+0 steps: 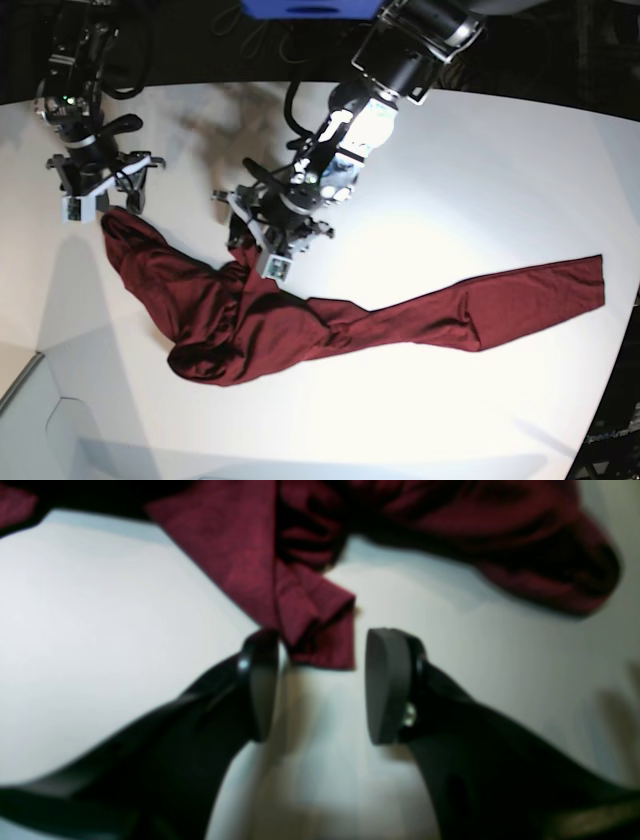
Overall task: Layout the t-shirt on the table in an organized manner, then fold the t-shirt properly
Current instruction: 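Release the left gripper and grasp the shirt fold near the right gripper, then stretch the shirt between both grippers and lay it flat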
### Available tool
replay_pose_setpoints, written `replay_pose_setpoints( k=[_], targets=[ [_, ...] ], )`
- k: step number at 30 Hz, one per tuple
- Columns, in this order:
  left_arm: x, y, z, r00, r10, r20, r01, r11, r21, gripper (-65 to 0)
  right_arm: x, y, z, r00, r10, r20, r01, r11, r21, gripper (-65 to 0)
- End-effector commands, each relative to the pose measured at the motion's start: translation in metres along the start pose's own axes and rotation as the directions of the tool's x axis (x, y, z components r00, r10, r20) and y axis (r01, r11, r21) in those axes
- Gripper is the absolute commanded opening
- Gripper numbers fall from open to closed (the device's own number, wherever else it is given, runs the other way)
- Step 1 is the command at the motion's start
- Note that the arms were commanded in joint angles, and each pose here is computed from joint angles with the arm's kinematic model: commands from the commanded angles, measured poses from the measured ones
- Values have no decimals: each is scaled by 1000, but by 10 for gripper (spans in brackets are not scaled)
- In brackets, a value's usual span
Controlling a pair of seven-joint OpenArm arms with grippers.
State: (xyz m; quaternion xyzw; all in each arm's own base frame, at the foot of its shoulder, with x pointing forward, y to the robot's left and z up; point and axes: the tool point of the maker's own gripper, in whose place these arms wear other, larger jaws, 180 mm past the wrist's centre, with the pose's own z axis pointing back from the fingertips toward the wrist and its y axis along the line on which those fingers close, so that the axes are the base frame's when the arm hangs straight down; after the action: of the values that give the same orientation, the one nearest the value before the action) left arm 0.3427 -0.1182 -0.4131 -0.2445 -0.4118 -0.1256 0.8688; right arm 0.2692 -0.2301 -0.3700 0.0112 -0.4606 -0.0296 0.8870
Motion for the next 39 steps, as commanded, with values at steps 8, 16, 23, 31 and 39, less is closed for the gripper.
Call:
replay_pose_setpoints(
  k=[8, 16, 23, 31, 39],
  targets=[
    [27, 8, -15, 999, -12, 31, 11, 1000, 8, -370, 21, -9, 3, 998, 16, 65, -15, 1000, -12, -301],
    [21, 19, -25, 999, -40, 16, 40, 999, 31, -370, 20, -10, 3, 998, 24, 57, -24, 1000, -12, -301],
    [-13, 5, -33, 989, -150, -3, 150, 989, -3, -475, 12, -11, 6, 999, 26, 37, -25, 1000, -15, -302],
    [14, 6, -22, 987, -135, 83, 130, 990, 61, -650, 10, -12, 6, 999, 26, 32, -26, 1000, -16, -302],
    [48, 61, 62, 986, -102, 132, 83, 986, 144, -649, 11, -5, 3, 999, 10, 39, -10, 1000, -3, -302]
  ],
)
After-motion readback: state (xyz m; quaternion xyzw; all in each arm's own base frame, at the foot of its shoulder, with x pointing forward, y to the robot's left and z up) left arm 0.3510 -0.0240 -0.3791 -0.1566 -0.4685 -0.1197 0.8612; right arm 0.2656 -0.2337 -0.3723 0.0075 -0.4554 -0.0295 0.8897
